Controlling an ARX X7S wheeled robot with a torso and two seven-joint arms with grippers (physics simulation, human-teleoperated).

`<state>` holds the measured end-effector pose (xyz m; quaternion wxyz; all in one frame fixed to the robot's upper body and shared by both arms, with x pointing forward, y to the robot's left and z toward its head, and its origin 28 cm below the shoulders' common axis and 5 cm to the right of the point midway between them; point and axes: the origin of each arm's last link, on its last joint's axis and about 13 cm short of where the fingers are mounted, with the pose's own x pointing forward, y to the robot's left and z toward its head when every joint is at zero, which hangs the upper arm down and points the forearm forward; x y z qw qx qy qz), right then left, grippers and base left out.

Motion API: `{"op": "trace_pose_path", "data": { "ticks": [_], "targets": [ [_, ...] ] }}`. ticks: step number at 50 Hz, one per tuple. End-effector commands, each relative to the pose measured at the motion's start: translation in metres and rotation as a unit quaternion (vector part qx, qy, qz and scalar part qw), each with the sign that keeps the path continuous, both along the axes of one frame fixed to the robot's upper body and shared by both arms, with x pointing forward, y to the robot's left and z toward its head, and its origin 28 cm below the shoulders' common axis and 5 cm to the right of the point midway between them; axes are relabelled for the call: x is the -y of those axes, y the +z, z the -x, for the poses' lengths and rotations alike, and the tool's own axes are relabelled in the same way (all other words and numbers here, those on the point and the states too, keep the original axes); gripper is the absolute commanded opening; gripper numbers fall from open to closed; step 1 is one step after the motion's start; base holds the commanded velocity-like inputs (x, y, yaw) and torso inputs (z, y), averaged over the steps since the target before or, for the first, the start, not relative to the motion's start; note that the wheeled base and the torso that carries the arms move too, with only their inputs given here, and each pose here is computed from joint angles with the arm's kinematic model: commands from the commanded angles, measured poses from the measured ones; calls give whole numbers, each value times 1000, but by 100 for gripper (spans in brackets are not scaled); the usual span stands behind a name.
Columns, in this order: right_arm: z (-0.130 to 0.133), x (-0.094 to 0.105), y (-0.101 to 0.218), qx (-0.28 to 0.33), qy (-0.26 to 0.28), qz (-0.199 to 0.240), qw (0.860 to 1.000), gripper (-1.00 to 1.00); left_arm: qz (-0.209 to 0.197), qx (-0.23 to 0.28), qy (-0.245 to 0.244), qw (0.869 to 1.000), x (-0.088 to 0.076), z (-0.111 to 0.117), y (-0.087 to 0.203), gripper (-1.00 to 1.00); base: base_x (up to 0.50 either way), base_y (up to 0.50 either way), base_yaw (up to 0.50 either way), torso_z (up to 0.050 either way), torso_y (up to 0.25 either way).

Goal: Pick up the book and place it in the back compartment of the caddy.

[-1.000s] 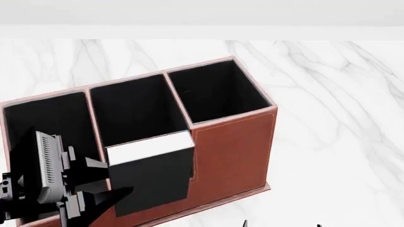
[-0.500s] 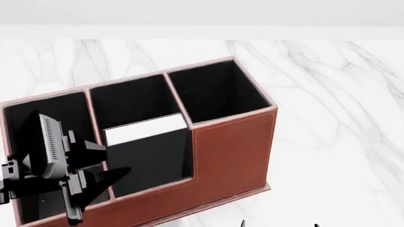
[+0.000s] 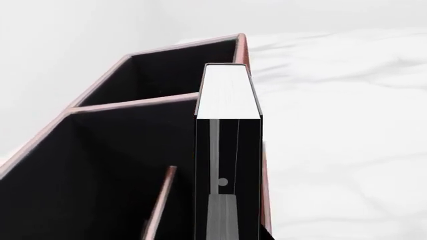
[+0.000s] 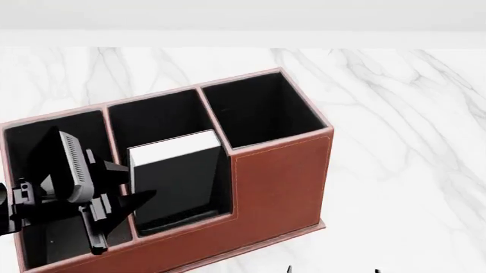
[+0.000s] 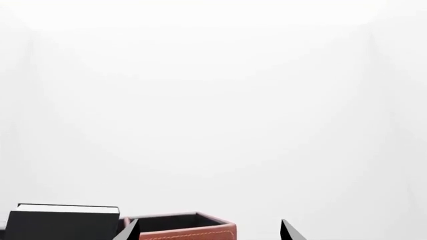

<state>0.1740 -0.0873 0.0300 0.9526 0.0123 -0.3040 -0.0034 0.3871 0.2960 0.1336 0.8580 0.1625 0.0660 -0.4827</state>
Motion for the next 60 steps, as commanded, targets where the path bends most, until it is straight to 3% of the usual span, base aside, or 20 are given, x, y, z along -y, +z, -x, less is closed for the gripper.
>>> {"op": "trace_pose_path", "data": {
  "ticks": [1,28,56,57,60],
  "targets": [
    [0,0,0,-1,1,1,1000,100,41,21,14,999,1,-10,4,-100,0,0,0,0,0],
    [-1,-1,-1,-3,5,3,1000,100,60,18,-6,998,9,-21,-5,-100,0,0,0,0,1],
    [0,-1,-1,-3,6,2,1000,100,57,17,43,997,9,-21,-7,-100,0,0,-1,0,1],
    [0,-1,-1,-3,6,2,1000,100,65,17,53,996,9,-21,-7,100,0,-3,-3,0,0],
    [0,-1,-2,-3,6,2,1000,100,62,15,50,997,8,-20,-7,100,0,0,0,0,0]
  ]
}}
